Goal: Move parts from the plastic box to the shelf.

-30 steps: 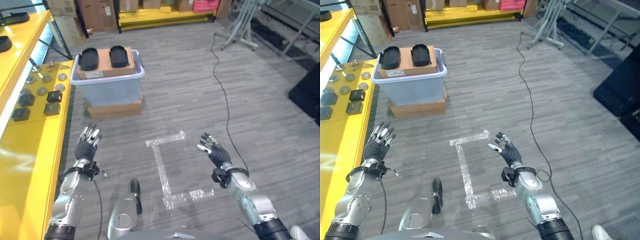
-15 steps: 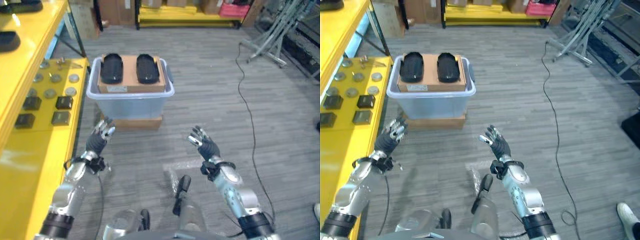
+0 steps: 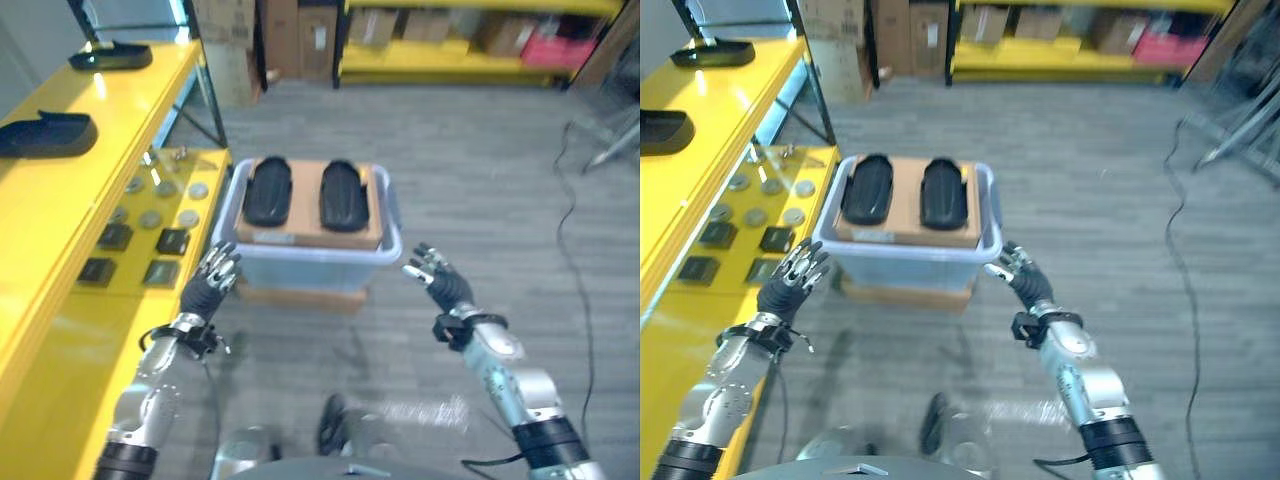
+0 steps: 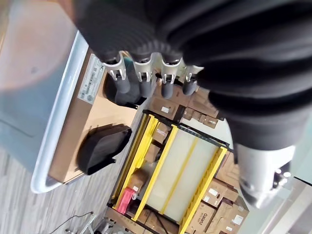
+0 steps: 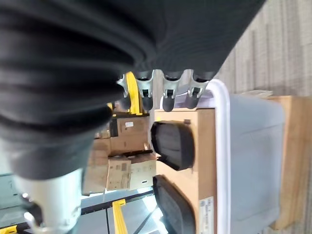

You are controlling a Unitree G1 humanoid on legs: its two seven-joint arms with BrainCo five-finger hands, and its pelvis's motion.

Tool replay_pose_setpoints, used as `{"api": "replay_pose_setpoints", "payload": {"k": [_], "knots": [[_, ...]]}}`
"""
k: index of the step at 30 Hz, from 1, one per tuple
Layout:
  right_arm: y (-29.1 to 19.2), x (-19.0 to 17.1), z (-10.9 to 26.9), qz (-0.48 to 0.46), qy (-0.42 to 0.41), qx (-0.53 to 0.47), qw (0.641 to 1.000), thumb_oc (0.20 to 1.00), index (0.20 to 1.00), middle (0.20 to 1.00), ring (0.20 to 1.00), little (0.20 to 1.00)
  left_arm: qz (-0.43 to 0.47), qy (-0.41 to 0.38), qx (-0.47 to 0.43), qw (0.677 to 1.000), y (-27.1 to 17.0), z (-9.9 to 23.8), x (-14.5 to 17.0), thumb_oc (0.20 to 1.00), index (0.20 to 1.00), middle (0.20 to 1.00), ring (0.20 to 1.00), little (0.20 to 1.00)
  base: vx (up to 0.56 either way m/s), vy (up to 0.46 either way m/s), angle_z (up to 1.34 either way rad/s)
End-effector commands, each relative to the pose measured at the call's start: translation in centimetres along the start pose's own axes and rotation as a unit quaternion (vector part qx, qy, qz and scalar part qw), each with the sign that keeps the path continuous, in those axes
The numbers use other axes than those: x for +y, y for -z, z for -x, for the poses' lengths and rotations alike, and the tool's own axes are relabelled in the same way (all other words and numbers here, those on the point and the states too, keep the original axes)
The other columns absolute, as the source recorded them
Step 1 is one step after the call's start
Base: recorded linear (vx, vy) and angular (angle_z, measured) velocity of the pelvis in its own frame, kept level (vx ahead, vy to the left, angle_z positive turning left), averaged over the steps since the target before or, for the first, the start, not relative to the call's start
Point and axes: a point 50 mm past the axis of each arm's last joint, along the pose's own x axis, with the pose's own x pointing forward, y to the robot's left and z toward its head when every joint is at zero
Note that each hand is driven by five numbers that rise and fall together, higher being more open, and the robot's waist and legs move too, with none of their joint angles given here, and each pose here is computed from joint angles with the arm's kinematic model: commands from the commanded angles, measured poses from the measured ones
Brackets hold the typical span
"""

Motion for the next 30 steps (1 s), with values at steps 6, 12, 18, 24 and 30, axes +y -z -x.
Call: {"api": "replay_pose_setpoints", "payload": {"k": [6,12,18,24,30], "knots": [[0.0,-0.1,0.8,-0.01,0.002,-0.024,1.0,1.0,1.0,1.0,1.0,1.0,0.001,0.012,-0.06,0.998,-2.0,-0.3,-0.7,1.0,1.0,1.0,1.0,1.0,0.11,0.121,-0.1],[0.2,0.3,1.3,-0.018,0.009,-0.017,1.0,1.0,1.0,1.0,1.0,1.0,-0.006,0.01,-0.055,0.998,-2.5,0.0,-0.2,1.0,1.0,1.0,1.0,1.0,0.04,0.176,-0.01],[0.7,1.2,1.6,-0.021,0.009,-0.019,1.0,1.0,1.0,1.0,1.0,1.0,-0.03,0.014,-0.048,0.998,-2.7,0.6,0.2,1.0,1.0,1.0,1.0,1.0,0.03,0.101,0.12],[0.5,1.5,1.3,-0.017,0.014,-0.026,0.999,1.0,1.0,1.0,1.0,1.0,-0.041,0.032,-0.051,0.997,-3.1,0.9,-0.1,1.0,1.0,1.0,1.0,1.0,0.02,0.075,-0.01],[-1.5,1.8,1.3,-0.011,0.034,-0.082,0.996,1.0,1.0,1.0,1.0,1.0,-0.102,0.07,-0.068,0.99,-4.8,1.5,-0.5,1.0,1.0,1.0,1.0,1.0,0.01,0.1,-0.12]]}}
